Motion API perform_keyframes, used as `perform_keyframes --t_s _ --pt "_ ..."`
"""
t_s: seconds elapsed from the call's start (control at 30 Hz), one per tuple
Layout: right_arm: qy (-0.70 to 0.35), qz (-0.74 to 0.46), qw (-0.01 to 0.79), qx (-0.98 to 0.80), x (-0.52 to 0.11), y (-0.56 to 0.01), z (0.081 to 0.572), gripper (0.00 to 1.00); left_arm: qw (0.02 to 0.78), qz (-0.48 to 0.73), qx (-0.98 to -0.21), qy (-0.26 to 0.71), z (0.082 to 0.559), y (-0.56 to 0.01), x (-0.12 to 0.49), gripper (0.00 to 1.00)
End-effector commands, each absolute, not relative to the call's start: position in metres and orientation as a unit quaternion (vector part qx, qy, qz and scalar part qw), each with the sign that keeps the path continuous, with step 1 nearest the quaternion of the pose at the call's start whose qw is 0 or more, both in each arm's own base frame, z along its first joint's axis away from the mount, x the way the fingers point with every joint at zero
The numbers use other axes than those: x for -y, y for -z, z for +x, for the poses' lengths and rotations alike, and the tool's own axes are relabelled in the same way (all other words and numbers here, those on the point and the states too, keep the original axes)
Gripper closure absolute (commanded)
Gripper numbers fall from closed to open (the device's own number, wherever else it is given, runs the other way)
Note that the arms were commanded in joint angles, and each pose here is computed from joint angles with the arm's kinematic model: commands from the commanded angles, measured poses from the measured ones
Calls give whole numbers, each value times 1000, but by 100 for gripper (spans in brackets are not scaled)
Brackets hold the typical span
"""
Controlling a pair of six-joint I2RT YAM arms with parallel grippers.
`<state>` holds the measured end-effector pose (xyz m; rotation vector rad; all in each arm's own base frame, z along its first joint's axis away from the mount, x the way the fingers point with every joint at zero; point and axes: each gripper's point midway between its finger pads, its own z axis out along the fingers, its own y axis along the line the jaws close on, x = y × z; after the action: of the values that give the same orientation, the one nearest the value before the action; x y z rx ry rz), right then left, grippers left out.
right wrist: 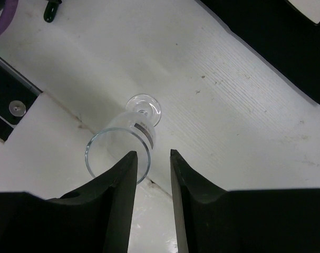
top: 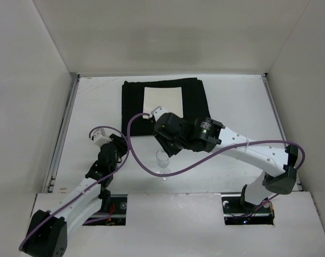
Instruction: Set the dinner table for one person
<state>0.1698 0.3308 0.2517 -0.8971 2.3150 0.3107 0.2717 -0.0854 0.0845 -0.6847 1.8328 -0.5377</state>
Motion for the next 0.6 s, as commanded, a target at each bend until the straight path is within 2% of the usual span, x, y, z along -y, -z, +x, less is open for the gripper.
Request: perform_keyframes --t_s 0.0,0.33,0.5,0.57 --pt "-137 -349 321 -870 -343 -254 168 63 545 -288 -752 234 277 -98 85 59" --pt "-132 -360 297 -874 -347 -234 164 69 546 -289 -751 234 277 -98 84 59" --pt "-129 -362 301 -873 -347 -234 166 89 545 -289 -751 234 277 -98 84 59" --pt "-128 -360 310 -871 -346 -241 168 93 545 -289 -751 234 277 -98 84 59"
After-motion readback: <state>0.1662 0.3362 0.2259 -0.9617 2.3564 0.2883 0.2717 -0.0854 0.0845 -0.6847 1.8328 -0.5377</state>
